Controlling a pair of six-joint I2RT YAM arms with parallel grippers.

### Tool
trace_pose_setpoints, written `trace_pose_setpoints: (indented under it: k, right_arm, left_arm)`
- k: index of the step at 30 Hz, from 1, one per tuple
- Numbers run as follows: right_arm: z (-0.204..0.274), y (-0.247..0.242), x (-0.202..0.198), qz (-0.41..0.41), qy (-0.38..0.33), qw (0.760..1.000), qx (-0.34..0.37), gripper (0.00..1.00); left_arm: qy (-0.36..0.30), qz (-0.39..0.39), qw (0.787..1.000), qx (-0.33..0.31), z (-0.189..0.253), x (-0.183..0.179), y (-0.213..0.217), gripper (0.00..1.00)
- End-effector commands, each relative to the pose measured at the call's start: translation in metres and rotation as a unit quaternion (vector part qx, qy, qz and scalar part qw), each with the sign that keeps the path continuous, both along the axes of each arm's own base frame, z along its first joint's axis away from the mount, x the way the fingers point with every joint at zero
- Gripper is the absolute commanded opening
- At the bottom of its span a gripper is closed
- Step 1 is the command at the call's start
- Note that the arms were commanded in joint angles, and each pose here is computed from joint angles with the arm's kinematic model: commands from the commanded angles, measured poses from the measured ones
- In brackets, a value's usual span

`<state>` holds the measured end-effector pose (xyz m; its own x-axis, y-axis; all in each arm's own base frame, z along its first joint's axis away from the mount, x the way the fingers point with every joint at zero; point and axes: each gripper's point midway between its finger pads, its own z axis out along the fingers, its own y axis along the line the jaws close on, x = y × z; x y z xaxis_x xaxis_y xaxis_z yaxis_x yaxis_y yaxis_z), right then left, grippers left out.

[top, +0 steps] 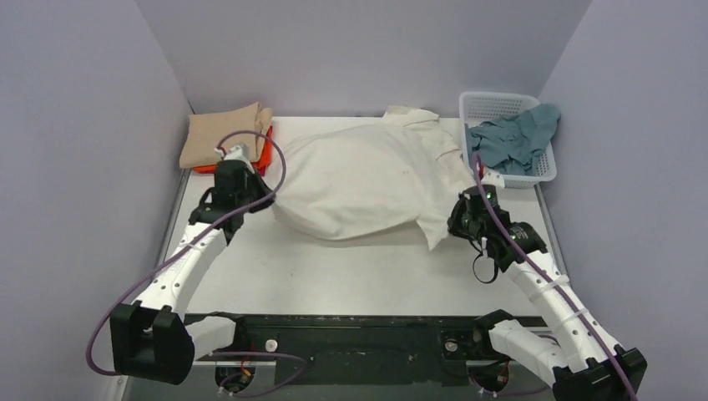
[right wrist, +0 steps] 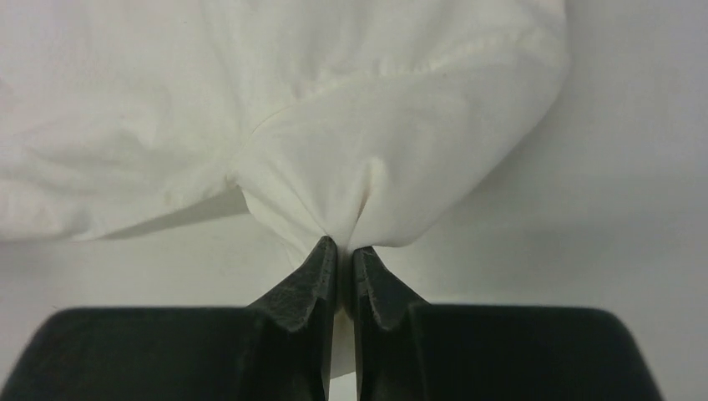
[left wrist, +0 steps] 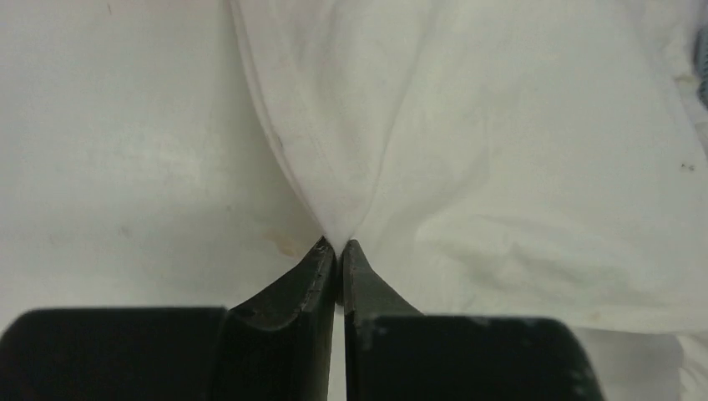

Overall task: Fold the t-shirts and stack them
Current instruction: Flatten out the tshirt

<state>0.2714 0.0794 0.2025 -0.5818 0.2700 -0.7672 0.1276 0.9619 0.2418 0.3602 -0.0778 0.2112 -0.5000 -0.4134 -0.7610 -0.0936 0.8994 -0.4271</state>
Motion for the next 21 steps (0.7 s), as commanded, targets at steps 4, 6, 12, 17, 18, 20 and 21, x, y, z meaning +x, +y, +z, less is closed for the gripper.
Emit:
trace_pose_setpoints:
  k: [4,6,12,17,18,20,21]
  right_arm:
    - [-0.092,0.0,-0.051,-0.028,0.142,0.989,0.03,0.4]
    - [-0.091,-0.008,-0.053,-0.04,0.15,0.988,0.01,0.75]
    - [-0.07,-0.021,-0.051,-0.062,0.127,0.99,-0.01,0.96]
    - [-0.074,-0.015,-0.053,-0.029,0.132,0.991,-0.013,0.96]
    - [-0.079,-0.012,-0.055,-0.021,0.139,0.99,-0.01,0.96]
    - [-0.087,-0.002,-0.056,-0.001,0.151,0.988,0.005,0.96]
    - [-0.094,0.003,-0.06,0.011,0.165,0.986,0.012,0.95]
  left_arm:
    - [0.131,0.097,0.987,-0.012,-0.08,-0.04,0.009,0.8]
    - [0.16,0.143,0.976,0.026,-0.085,-0.051,0.028,0.85]
    - [0.204,0.201,0.958,0.013,-0.083,-0.088,0.038,0.86]
    - [0.202,0.156,0.966,-0.034,-0.092,-0.114,0.019,0.87]
    - [0.203,0.143,0.967,-0.048,-0.093,-0.115,0.013,0.87]
    - [0.219,0.138,0.964,-0.056,-0.102,-0.124,0.01,0.88]
    - [0.233,0.142,0.96,-0.055,-0.112,-0.13,0.01,0.88]
